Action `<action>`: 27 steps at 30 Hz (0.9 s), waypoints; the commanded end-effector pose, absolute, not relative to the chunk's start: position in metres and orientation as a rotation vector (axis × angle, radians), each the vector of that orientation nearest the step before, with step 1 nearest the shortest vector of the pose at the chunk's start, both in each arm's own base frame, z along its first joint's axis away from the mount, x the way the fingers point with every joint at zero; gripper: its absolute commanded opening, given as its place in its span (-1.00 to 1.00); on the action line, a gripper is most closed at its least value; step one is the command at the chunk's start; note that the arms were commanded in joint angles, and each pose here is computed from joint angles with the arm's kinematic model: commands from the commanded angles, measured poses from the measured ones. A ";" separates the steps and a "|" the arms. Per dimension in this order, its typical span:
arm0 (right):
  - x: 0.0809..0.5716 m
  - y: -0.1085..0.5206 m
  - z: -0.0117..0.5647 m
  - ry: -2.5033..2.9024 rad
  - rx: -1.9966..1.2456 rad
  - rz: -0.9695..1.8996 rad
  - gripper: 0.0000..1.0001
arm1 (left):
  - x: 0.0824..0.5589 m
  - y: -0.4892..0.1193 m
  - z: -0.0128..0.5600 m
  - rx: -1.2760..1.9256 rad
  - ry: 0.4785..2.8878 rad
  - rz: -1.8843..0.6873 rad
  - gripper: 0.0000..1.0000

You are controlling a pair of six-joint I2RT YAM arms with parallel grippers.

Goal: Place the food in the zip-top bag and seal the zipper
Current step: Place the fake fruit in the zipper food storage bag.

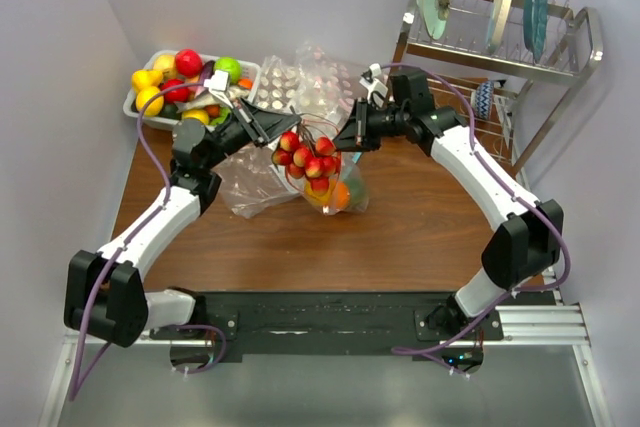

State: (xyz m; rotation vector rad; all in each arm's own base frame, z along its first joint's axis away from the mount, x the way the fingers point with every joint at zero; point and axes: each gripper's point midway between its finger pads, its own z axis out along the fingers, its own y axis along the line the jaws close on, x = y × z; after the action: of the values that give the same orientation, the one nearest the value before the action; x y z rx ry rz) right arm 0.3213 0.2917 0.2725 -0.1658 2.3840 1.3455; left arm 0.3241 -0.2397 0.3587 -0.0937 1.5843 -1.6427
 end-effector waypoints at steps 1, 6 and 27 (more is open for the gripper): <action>0.305 0.290 0.319 2.274 -0.234 1.428 -1.00 | 0.337 -0.238 0.355 -0.040 1.528 -1.545 -1.00; 0.304 0.287 0.315 2.292 -0.227 1.411 -1.00 | 0.363 -0.230 0.334 -0.041 1.600 -1.289 -1.00; 0.319 0.277 0.291 2.358 -0.197 1.247 -1.00 | 0.372 -0.249 0.337 0.064 1.652 -0.679 -1.00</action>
State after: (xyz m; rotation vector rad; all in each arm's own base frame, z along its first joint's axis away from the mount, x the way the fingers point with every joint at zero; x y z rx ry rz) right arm 0.3165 0.2803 0.2749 -0.1527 2.3957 1.3031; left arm 0.3590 -0.2698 0.3203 0.0921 1.7074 -0.8371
